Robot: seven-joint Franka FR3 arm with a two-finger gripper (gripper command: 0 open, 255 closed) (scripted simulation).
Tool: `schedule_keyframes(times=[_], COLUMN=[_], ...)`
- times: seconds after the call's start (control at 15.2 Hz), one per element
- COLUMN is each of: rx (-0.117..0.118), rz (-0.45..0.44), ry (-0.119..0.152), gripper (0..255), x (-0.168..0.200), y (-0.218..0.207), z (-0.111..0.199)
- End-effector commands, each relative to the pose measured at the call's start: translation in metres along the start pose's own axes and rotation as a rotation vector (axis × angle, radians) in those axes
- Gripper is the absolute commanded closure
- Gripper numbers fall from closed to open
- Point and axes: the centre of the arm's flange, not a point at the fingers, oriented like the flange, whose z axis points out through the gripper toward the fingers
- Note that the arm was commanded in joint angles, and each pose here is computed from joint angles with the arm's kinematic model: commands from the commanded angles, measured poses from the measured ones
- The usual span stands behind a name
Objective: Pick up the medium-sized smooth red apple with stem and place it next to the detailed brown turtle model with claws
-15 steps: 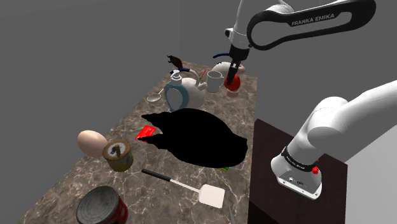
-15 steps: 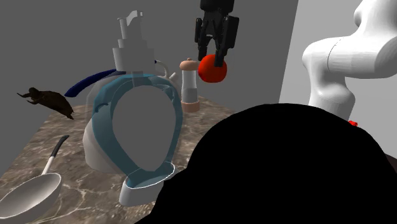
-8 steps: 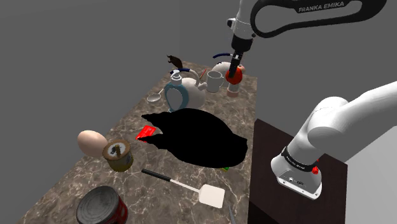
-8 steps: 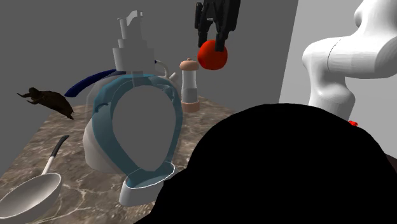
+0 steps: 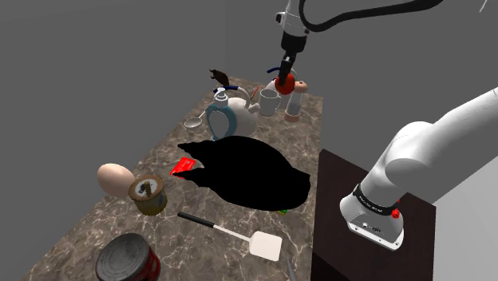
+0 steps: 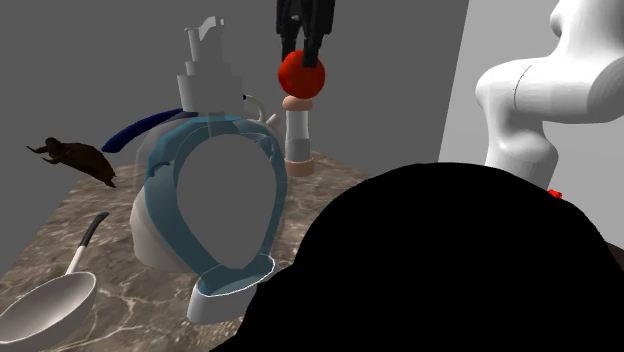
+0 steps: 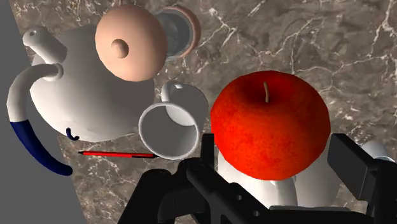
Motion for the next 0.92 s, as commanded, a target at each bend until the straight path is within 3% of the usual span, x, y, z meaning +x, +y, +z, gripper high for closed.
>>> schedule_keyframes(times=[0.0, 0.86], rx=[0.000, 0.000], rz=[0.000, 0.000], ry=[0.000, 0.000], gripper=[255, 255], x=[0.022, 0.159], y=[0.013, 0.115], z=[0.003, 0.022])
